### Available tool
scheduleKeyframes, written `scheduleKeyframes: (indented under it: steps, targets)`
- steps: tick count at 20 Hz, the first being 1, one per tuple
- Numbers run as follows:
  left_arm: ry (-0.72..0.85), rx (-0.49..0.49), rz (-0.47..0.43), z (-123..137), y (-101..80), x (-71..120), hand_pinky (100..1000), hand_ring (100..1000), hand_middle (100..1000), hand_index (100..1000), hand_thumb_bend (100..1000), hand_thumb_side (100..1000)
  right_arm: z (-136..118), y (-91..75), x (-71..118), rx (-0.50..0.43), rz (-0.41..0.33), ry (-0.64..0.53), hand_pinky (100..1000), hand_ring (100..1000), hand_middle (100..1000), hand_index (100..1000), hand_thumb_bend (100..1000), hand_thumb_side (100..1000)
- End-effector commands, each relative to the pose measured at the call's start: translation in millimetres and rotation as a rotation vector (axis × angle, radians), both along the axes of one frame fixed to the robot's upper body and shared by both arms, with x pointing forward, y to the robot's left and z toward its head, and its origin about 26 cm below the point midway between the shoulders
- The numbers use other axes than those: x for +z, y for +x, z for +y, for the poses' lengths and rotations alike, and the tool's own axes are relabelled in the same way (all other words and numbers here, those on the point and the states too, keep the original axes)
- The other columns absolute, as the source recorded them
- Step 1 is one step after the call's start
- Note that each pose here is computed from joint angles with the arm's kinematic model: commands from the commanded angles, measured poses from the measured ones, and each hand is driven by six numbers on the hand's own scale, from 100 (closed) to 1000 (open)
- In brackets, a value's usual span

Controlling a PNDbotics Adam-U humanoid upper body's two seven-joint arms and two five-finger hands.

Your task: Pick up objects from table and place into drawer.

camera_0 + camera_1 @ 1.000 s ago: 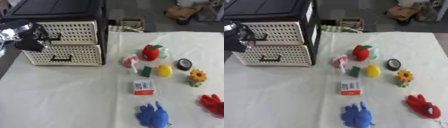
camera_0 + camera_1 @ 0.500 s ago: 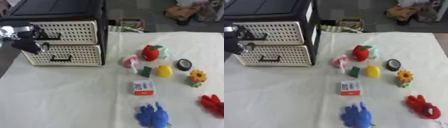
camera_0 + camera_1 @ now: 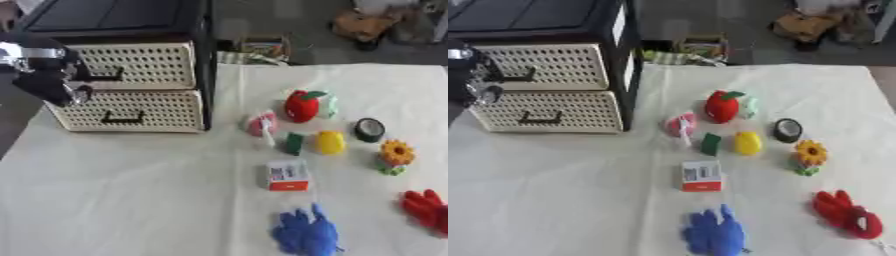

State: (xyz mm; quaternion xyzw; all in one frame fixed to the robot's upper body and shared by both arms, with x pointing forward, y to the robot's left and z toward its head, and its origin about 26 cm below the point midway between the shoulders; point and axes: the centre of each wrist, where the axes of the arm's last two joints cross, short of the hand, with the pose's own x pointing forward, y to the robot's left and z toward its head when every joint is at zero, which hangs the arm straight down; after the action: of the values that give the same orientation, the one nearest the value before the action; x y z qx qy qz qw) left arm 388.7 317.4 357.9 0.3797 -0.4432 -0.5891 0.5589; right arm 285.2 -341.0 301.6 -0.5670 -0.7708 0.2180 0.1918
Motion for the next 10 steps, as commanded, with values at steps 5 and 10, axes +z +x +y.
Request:
scheduleKeyframes:
  steps: [5, 10]
  targets:
    - [0.003, 0.035, -0.01, 9.3, -6.0, 13.4, 100, 100, 100, 776, 105, 408, -1.6, -5.2, 12.0, -0.005, -0.038, -0.019, 819, 873, 868, 882, 100, 1000]
    - [0.013, 0.032, -0.001, 10.7, -11.7, 9.6, 100, 100, 100, 766, 105, 408, -1.9, -5.3, 12.4, -0.007, -0.047, -0.015, 819, 873, 867, 881, 100, 1000]
